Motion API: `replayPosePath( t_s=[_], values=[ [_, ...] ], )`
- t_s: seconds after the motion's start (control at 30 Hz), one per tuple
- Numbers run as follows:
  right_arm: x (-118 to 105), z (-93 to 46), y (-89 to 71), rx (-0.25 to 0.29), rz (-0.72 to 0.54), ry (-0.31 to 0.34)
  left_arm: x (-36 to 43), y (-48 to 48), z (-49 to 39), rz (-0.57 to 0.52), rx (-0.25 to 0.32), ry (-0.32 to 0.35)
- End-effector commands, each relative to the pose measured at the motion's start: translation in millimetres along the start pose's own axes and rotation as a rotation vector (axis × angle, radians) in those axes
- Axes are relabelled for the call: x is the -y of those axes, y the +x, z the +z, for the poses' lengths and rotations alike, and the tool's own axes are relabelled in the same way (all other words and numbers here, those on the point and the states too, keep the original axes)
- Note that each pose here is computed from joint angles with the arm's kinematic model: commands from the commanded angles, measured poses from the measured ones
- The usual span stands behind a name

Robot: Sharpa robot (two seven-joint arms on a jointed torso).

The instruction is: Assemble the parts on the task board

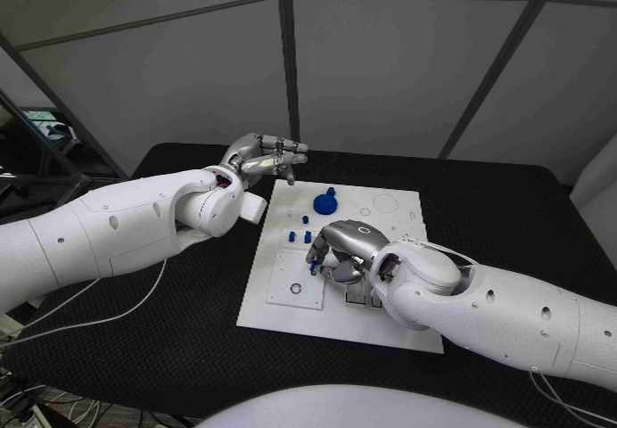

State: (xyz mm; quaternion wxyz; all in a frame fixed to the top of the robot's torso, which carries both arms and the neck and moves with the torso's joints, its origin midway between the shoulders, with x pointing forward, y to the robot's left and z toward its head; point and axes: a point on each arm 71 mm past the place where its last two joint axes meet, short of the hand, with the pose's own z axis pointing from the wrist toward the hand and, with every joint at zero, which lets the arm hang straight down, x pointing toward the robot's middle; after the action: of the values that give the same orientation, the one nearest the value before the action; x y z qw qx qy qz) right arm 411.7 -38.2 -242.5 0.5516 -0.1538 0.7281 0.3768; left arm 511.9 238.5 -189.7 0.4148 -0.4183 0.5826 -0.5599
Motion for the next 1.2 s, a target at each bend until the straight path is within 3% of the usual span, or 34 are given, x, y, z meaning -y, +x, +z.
replayPosePath(
  t_s=[0.03,0.87,1.2],
  values=[
    [-1.0,0.4,2.1,-0.03,-0.022,0.001,1.8,0.5,0.1,-0.007,-0.008,0.007],
    [0.9,2.2,5.9,-0.06,-0.061,0.025,2.1,-0.3,-0.6,-0.007,-0.009,0.005],
    [-2.6,2.9,16.1,-0.091,-0.066,0.017,2.1,1.0,0.1,-0.008,-0.012,0.005]
  ],
)
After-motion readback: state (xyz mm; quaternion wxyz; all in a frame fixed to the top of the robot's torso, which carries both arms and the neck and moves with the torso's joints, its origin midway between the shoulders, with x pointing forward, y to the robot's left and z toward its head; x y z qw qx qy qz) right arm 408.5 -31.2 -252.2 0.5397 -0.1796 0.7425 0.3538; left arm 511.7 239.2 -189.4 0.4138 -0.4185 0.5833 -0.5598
